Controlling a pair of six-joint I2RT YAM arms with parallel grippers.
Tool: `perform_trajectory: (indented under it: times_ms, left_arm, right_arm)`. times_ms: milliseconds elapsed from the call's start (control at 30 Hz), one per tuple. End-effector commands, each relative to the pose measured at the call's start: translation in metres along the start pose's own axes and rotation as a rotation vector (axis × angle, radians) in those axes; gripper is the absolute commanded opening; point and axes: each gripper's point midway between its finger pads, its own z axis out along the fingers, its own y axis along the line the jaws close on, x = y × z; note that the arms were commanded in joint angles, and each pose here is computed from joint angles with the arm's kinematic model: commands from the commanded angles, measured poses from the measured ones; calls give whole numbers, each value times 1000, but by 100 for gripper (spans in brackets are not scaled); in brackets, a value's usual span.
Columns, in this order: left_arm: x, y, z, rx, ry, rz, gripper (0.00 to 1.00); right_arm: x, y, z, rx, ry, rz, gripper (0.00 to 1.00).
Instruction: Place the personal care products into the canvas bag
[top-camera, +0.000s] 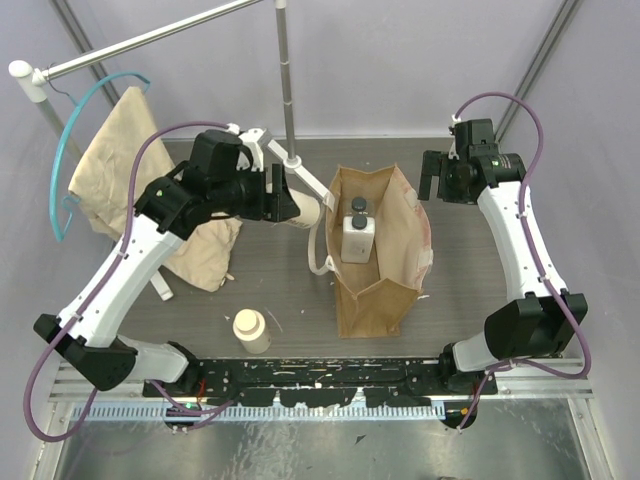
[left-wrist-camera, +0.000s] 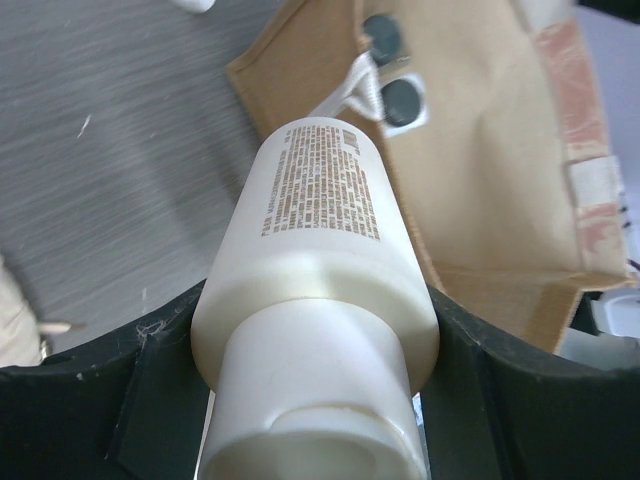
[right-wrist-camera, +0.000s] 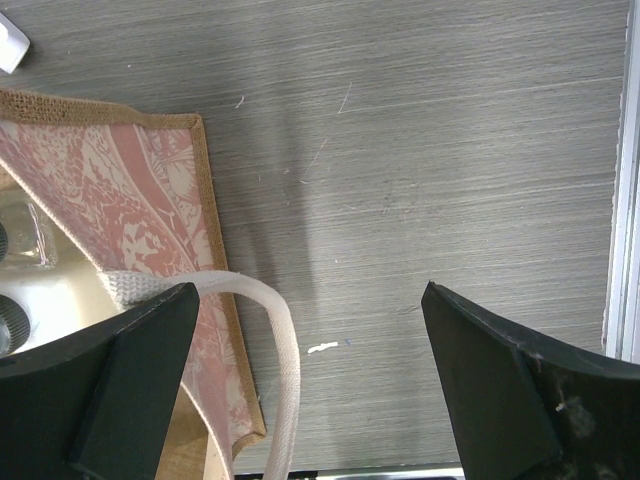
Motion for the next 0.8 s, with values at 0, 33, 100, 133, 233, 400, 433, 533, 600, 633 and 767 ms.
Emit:
perform_trajectory:
  times_ms: [0,33,100,133,233,400,433,533,600,633,767]
  left_arm:
    - [-63,-60,-35,249,-260,88,0]
    - [-65,-65,-36,269,-270,100,0]
    - [-68,-73,-34,308,-282,125,0]
    - [-69,-79,-34,331,-286,141,0]
    - [-71,-99,-33,405,-298,207,0]
    - [-62,-119,-21,491,-249,282,0]
    - [-59,-120,-16,497,-233,288,0]
    - [-47,-121,3,507,-183,302,0]
    - [-40,-123,15,514,-150,312,0]
    - [-37,-124,21,516,-136,320,0]
    - [-19,-129,49,504,-73,378,0]
  right_arm:
    - [-22,2,-5,-7,-67,13,100]
    - [-23,3,-5,-7,-67,13,100]
    - [-25,3,-3,-8,-68,13,100]
    - [-26,4,-3,-9,-69,12,100]
    - [-28,4,0,-6,-68,13,100]
    - [-28,4,4,1,-59,12,100]
    - [-28,3,5,3,-58,12,100]
    - [-29,3,5,2,-59,14,100]
    - [-30,5,5,-4,-63,19,100]
    - [-31,5,4,-6,-67,21,100]
    - [-32,6,4,-8,-71,26,100]
